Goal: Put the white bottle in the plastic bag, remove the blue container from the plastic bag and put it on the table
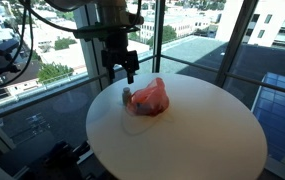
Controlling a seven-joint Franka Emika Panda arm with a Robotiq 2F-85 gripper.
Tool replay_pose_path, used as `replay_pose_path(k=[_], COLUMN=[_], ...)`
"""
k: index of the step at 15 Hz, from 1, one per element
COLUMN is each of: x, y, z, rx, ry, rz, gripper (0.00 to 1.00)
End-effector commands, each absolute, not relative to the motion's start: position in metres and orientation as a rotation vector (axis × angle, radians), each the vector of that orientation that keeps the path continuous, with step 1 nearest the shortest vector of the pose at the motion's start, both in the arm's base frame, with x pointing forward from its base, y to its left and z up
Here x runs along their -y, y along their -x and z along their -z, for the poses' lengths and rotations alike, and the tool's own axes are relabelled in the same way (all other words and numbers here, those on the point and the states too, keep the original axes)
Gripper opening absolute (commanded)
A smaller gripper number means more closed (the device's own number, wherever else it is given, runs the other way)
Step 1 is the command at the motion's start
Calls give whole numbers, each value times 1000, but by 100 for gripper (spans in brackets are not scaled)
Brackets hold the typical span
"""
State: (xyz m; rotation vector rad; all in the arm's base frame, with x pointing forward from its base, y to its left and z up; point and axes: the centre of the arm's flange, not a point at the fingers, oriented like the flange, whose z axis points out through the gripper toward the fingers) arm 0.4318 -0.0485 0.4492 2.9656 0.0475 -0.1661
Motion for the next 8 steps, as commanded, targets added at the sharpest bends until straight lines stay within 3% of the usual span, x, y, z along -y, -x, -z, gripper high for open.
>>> replay_pose_path(k=[1, 5, 8], x=[30, 15, 13], y=[-468, -493, -483], z=[-445, -433, -427], rx=[-108, -147, -134], ry=[-3010, -3048, -3035], rz=[61, -83, -60], gripper=[100, 100, 100])
